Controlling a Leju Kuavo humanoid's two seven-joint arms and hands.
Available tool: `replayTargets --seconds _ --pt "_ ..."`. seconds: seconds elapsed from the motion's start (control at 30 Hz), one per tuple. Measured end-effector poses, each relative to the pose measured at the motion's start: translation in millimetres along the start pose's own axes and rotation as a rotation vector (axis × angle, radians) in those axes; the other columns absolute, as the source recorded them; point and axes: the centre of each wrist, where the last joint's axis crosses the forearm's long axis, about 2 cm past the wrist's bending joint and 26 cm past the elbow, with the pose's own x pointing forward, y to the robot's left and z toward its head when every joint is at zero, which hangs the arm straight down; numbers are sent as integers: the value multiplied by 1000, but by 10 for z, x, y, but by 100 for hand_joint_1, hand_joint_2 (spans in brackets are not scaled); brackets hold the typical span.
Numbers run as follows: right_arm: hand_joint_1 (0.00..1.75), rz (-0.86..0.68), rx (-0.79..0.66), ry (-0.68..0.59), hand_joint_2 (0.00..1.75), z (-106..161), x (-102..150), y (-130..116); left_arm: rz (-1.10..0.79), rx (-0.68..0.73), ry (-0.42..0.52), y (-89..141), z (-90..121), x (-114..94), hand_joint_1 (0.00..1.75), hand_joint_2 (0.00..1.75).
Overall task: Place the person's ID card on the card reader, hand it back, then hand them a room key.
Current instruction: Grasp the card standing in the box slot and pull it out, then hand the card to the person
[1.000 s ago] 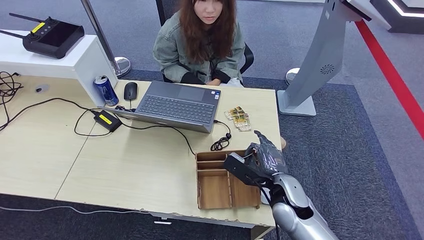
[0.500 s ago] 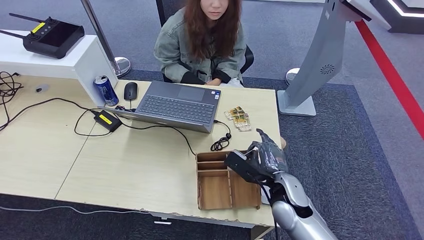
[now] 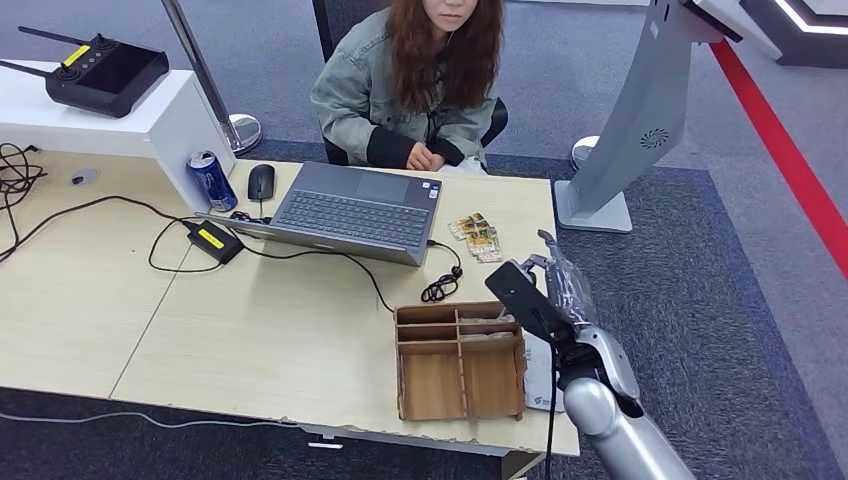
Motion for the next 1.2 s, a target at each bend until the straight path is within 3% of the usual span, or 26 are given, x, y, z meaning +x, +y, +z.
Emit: replayTargets --seconds 0.53,0.83,1.1,1.13,1.2 --pt "175 -198 -94 -66 175 -148 128 -229 -1 -5 25 -3 0 1 0 0" --pt "175 -393 -163 -176 175 -392 566 -528 -17 -9 44 -12 -1 4 0 0" --pt "174 -544 -265 -298 175 -702 1276 -1015 -54 -22 72 -32 -4 17 0 0" --pt "160 -553 -270 -304 175 -723 1330 -1048 -56 -24 75 -39 -5 19 0 0" --pt "82 -566 -273 -311 175 -762 1410 -1080 -64 -29 77 -53 -6 21 0 0"
